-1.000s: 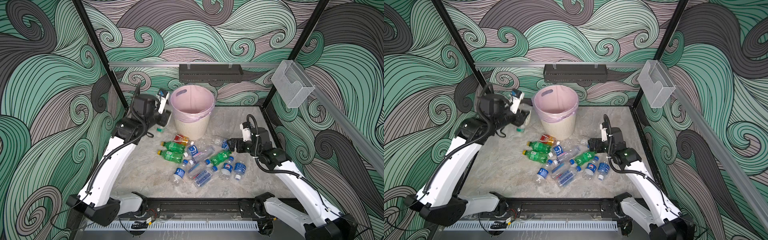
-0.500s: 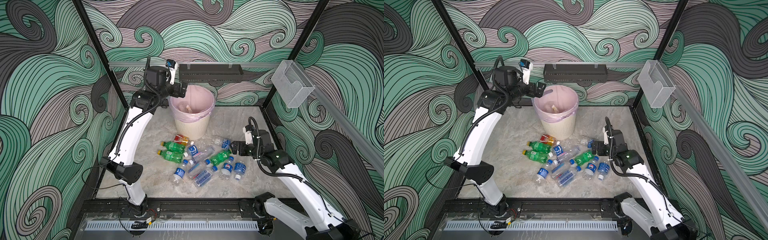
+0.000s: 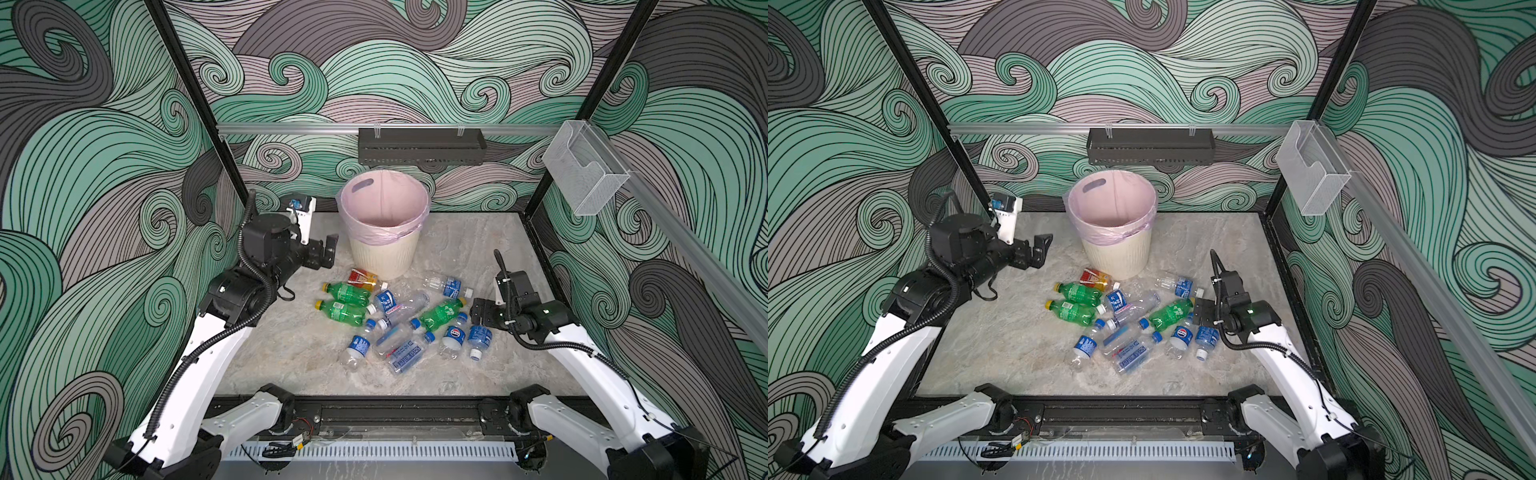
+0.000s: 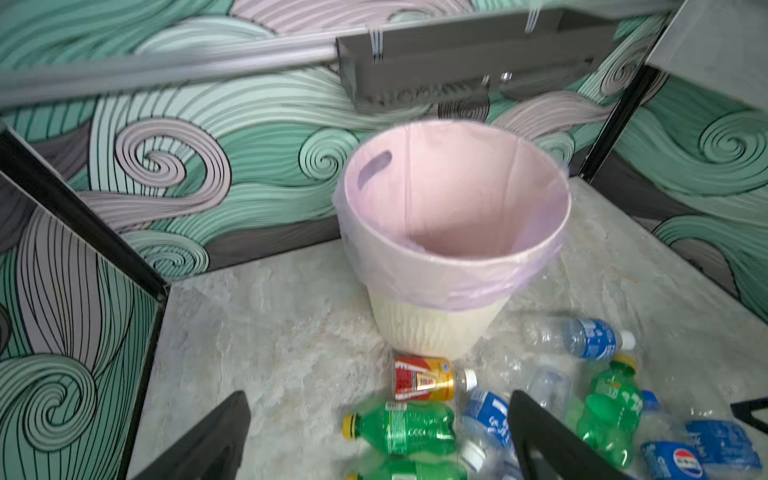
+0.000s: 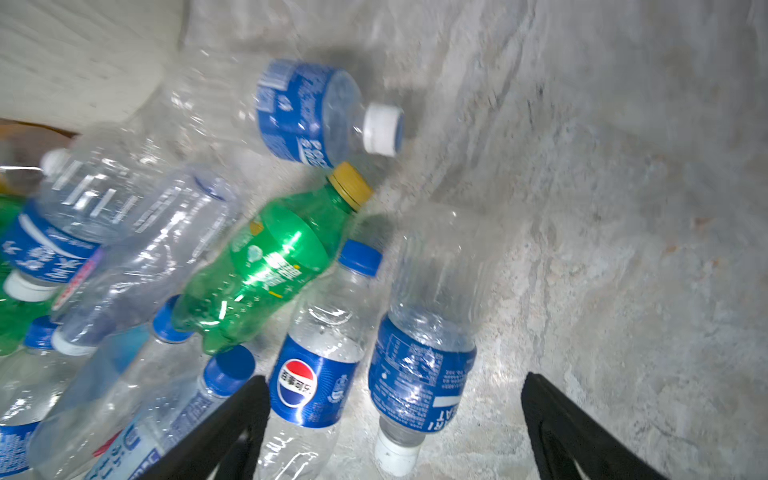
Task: Throw the plastic bottles in the bin
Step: 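Grasp a blue-labelled water bottle with the right gripper while the left gripper withdraws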
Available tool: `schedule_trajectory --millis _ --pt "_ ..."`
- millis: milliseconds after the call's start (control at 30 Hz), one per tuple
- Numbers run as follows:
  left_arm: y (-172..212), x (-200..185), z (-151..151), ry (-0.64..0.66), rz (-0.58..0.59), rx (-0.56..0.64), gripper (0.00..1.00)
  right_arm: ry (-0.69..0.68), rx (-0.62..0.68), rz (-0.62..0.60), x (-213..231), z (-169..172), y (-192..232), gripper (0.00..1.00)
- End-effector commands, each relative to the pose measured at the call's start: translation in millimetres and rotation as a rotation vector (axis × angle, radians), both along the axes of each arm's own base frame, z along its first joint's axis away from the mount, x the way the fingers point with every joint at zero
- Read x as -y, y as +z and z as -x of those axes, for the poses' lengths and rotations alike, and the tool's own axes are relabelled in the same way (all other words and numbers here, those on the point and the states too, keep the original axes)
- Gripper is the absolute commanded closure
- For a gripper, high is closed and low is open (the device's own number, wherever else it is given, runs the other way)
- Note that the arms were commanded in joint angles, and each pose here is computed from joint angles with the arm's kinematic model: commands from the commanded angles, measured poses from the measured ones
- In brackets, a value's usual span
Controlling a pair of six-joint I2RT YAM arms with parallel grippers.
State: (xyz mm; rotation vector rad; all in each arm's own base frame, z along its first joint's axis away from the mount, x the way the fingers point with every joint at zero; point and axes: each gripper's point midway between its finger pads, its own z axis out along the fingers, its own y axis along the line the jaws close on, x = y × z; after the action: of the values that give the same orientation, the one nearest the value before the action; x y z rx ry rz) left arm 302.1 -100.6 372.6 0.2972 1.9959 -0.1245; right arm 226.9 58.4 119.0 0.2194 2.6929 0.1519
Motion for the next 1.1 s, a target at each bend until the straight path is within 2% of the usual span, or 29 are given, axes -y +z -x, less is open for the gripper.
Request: schedule_trajectory --millis 0,267,433,667,833,1067 --pt "-48 -13 7 0.055 -0.035 -0.125 0.01 -0.095 -0.084 0.016 11 13 -19 0.07" --pt "-102 -16 21 0.061 -0.037 -0.209 0.01 -0.127 -0.133 0.030 15 15 -43 0.08" --pt "-116 -18 22 0.067 -0.055 -0.223 0.01 -0.159 -0.115 0.011 15 8 -55 0.09" --pt "-132 -19 25 0.064 -0.063 -0.252 0.01 -0.181 -0.152 0.005 13 0 -77 0.12" --pt "-141 -18 26 0.067 -0.058 -0.266 0.01 -0.174 -0.166 -0.013 8 -6 -82 0.22" --pt "-152 -17 27 0.056 -0.052 -0.268 0.01 -0.175 -0.201 0.026 12 -8 -92 0.31"
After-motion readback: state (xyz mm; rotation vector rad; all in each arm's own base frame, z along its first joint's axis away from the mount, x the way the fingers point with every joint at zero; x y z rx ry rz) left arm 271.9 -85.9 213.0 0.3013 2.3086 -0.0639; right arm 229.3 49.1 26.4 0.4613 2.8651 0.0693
